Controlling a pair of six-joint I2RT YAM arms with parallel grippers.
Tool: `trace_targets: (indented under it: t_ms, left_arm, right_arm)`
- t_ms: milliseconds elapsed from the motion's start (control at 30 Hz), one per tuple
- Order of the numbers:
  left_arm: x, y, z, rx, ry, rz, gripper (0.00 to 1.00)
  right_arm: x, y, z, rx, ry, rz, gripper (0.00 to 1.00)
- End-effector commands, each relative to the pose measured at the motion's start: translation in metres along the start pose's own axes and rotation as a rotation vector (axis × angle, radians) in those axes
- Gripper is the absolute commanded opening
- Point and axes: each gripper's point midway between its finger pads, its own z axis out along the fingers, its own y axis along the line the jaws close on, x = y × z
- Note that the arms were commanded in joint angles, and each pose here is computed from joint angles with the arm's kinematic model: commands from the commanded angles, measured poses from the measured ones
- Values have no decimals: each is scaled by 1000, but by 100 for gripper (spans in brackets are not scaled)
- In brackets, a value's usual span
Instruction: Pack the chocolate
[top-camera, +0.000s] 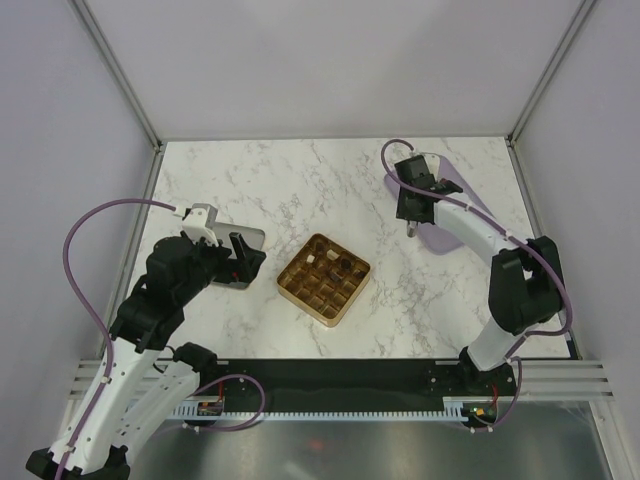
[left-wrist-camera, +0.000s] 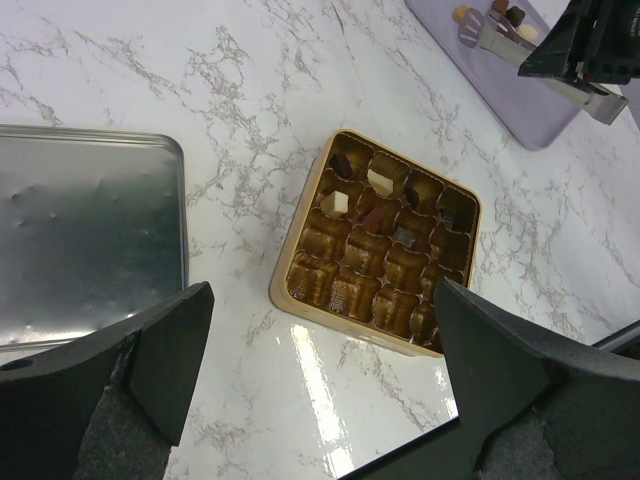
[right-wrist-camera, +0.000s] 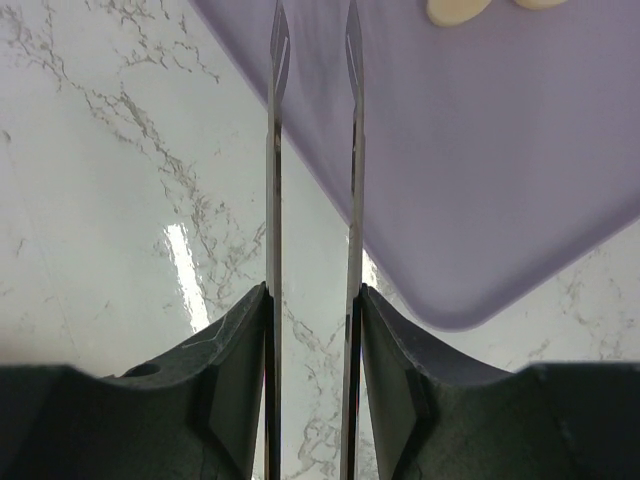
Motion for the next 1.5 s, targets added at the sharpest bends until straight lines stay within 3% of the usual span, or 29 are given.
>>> trace_targets:
  t_ms: [0, 800, 1467]
  left_arm:
    - [0, -1, -1, 8, -3, 26, 100]
    - [0, -1, 0, 8, -1, 27, 100]
    - [1, 1, 0, 2, 1, 27, 100]
  right_arm:
    - [-37, 11, 4, -9, -105, 94, 48]
    - [-49, 11, 40, -9, -59, 151, 47]
    - [-42, 9, 41, -49, -19, 82, 43]
